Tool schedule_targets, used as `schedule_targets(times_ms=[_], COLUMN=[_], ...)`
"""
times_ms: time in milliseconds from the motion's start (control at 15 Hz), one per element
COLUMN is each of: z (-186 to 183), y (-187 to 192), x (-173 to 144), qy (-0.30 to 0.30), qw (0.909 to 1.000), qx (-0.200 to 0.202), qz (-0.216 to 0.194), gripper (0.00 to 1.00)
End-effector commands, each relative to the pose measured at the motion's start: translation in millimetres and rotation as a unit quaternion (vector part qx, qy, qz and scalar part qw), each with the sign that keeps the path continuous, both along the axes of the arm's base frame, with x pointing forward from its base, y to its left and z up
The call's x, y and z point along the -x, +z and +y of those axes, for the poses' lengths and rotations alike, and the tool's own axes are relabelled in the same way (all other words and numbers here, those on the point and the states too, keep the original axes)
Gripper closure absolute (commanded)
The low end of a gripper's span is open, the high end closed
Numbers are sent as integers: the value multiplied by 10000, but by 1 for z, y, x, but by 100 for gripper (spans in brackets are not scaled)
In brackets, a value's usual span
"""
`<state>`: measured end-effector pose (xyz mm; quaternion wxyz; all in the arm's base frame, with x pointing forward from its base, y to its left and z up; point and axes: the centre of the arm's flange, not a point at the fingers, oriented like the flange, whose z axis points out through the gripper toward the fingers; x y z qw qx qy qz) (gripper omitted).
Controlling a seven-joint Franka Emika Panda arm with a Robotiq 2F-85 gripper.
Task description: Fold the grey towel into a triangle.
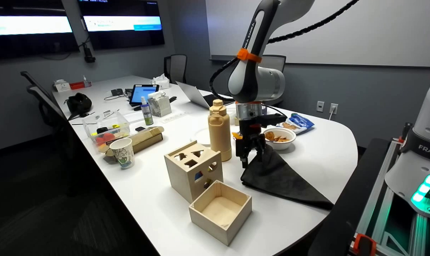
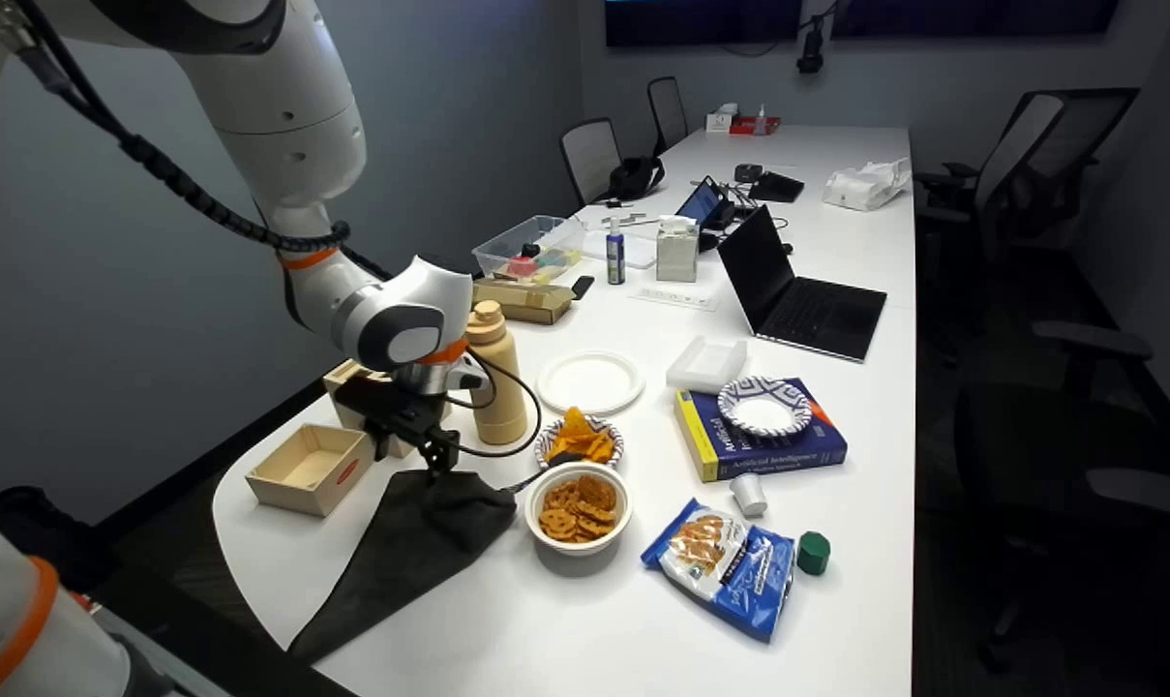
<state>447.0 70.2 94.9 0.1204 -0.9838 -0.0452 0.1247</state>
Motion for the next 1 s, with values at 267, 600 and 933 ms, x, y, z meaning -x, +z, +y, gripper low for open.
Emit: schedule_targets(times_ms=[267, 600, 933], z=[-22, -36, -42], y=[90, 128, 149], x=[47, 76, 84], qy=[-344, -651, -645], qw=[9984, 9955, 9939], qx=[11, 146, 257], qz=[-448, -673, -852], gripper=[0, 0, 0])
